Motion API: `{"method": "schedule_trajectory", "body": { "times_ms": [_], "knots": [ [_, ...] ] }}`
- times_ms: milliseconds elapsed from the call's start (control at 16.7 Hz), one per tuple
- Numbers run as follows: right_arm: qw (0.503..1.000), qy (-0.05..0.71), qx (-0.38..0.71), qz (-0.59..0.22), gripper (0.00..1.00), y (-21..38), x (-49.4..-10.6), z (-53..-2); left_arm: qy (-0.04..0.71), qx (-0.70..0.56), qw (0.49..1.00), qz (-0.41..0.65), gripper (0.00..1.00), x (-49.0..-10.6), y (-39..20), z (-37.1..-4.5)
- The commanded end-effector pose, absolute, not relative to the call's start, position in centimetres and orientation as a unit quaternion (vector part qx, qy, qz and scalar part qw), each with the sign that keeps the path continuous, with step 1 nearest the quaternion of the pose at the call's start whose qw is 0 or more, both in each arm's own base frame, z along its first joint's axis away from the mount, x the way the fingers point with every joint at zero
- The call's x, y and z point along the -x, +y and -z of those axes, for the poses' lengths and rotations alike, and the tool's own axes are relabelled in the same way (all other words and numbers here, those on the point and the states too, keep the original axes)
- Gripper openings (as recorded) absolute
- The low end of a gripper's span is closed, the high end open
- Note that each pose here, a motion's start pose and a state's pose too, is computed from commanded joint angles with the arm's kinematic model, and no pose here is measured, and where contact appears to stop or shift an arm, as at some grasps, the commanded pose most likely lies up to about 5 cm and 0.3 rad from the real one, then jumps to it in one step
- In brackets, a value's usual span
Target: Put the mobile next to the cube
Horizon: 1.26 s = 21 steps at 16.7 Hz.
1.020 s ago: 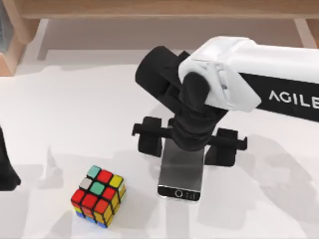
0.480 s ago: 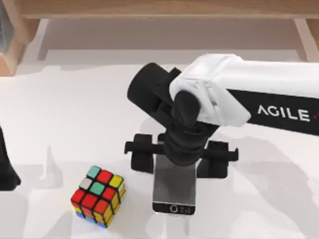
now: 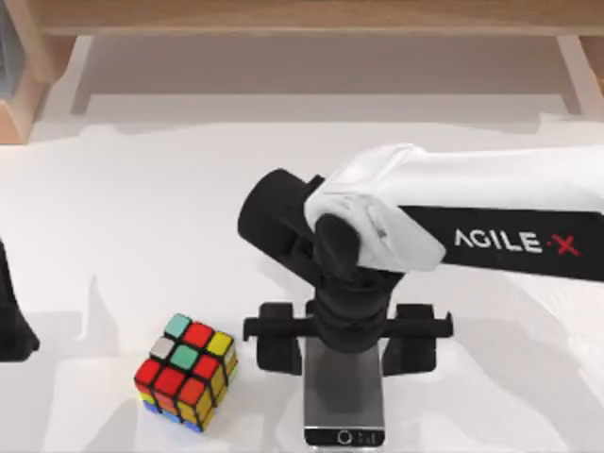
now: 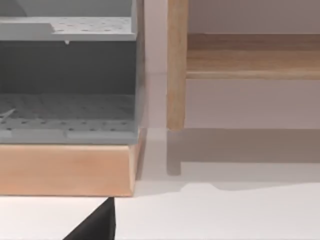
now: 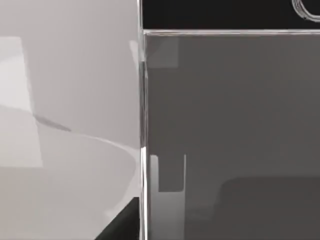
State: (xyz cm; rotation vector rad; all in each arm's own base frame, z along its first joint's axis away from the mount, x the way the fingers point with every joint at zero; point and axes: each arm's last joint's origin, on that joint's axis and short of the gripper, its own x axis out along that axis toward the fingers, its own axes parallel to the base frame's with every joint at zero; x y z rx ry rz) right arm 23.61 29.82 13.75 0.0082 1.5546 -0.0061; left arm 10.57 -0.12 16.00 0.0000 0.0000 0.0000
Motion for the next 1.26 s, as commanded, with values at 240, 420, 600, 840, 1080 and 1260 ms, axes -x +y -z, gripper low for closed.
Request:
{"method": "schedule_trajectory", "body": {
  "times_ms": [240,420,600,840,1080,1260],
  "knots": [
    [0.713,0.701,-0.004,0.003,0.15,29.82,-23.61,-13.75,0.0,0.0,1.0,0.0,1.0,-10.57,-0.12,-16.0],
    [0.713,0.701,-0.004,0.003,0.38,29.82,-23.61,-13.75,0.0,0.0,1.0,0.0,1.0,-10.57,-0.12,-16.0],
    [0.713,0.701,-0.004,0.003,0.6,29.82,-23.61,-13.75,0.0,0.0,1.0,0.0,1.0,-10.57,-0.12,-16.0],
    [0.713,0.701,-0.004,0.003,0.9,29.82,-23.61,-13.75,0.0,0.0,1.0,0.0,1.0,-10.57,-0.12,-16.0],
    [0.713,0.701,-0.004,0.003,1.0,29.82,-23.61,-13.75,0.0,0.0,1.0,0.0,1.0,-10.57,-0.12,-16.0],
    [0.713,0.701,-0.004,0.003,1.0,29.82,-23.61,-13.75,0.0,0.0,1.0,0.0,1.0,-10.57,-0.12,-16.0]
  ]
}}
